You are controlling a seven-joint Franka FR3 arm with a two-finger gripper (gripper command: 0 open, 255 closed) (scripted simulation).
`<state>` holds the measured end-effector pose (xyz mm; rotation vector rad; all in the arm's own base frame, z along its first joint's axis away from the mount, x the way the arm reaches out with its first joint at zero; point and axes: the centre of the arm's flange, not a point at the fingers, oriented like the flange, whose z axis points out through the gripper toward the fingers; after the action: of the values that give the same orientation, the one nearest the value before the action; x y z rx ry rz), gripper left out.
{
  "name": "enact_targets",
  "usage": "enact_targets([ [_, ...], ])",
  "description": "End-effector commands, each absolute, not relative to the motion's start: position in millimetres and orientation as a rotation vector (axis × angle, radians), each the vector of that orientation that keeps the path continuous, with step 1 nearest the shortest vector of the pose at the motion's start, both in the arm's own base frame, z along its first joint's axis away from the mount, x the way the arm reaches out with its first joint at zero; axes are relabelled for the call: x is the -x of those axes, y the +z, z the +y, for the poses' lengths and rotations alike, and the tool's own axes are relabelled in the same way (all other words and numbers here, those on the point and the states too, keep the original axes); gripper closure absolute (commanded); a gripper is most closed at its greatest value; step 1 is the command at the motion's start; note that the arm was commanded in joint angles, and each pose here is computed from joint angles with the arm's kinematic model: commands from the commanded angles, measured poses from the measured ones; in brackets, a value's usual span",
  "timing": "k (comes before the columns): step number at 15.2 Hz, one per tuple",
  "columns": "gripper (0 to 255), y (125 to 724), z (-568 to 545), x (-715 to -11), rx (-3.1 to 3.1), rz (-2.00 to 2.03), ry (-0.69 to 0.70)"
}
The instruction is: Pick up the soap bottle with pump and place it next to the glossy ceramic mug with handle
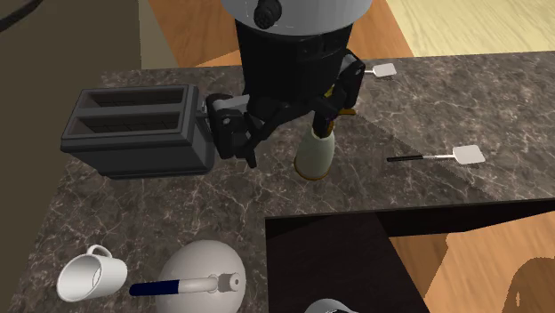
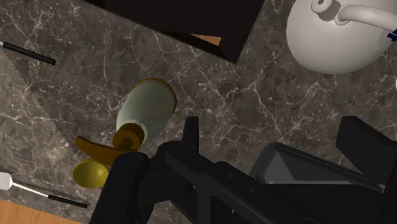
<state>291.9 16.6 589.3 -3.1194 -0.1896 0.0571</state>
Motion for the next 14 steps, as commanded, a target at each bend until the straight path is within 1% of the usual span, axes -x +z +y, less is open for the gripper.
enact_targets([
  [1, 0, 589, 17, -292, 3.119, -0.190, 0.057],
  [14, 0, 492, -86, -377, 3.075, -0.774, 0.050],
])
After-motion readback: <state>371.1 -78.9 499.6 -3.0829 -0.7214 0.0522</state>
